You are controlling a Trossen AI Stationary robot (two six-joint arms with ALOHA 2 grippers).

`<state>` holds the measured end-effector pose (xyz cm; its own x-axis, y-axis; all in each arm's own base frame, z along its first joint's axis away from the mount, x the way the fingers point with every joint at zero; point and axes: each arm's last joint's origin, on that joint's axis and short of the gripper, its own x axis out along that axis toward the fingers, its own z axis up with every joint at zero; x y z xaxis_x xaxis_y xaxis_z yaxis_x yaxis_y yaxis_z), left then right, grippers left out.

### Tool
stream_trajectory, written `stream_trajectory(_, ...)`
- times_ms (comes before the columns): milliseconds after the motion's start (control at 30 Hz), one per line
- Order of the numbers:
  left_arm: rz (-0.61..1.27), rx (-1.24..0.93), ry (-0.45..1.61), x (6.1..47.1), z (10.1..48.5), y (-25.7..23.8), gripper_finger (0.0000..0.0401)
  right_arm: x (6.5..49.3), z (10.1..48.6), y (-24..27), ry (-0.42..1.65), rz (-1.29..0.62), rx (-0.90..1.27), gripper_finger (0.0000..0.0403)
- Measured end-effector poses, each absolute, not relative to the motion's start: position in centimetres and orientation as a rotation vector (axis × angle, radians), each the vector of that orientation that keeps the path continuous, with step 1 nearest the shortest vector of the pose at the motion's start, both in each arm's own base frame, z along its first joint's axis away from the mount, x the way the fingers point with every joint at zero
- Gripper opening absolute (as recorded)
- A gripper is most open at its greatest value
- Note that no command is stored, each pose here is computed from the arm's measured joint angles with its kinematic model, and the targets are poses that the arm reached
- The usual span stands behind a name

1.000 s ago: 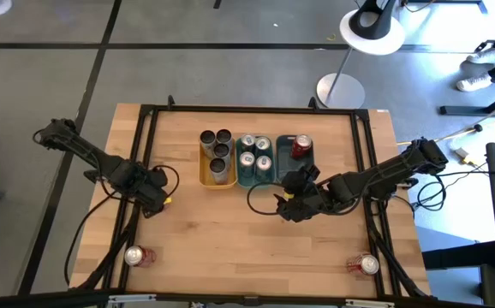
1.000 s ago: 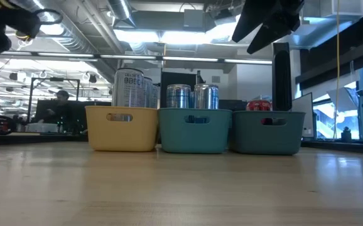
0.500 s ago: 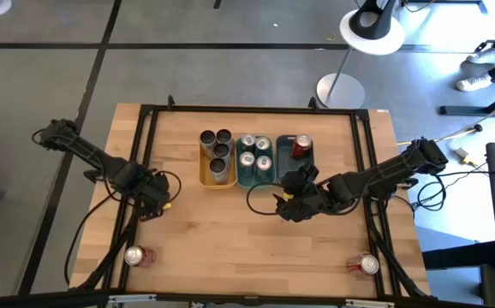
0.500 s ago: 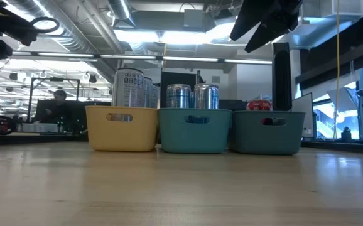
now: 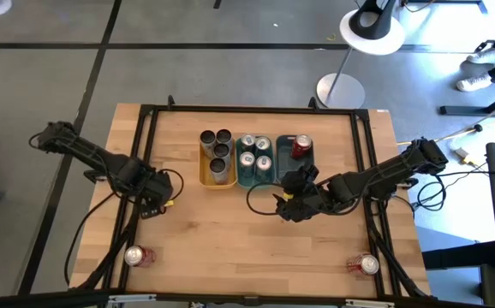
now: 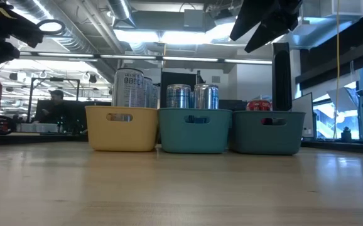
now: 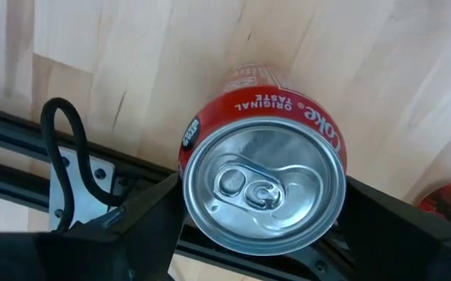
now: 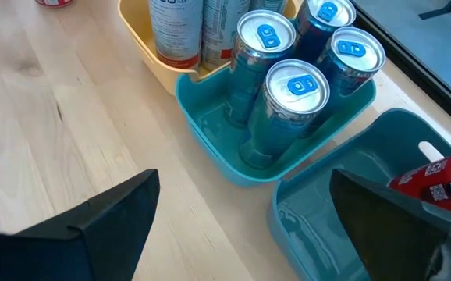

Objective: Sort soda cans
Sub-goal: Put the top red-white soda can into the blue bin

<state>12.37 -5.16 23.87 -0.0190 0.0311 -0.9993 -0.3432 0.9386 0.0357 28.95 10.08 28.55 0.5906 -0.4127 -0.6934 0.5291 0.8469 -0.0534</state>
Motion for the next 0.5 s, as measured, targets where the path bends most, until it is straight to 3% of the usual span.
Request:
stream_trajectory(300, 0.294, -0.221, 1.615, 13.7, 23.2, -5.0, 0.0305, 29.0, 28.5, 10.1, 0.761, -0.550, 0.166, 0.0376)
stream_trajectory(500, 0.178, -0.228, 1.436, 16.3, 22.8, -5.7, 0.0306, 29.0, 28.5, 10.1, 0.762, -0.551, 0.166, 0.0376)
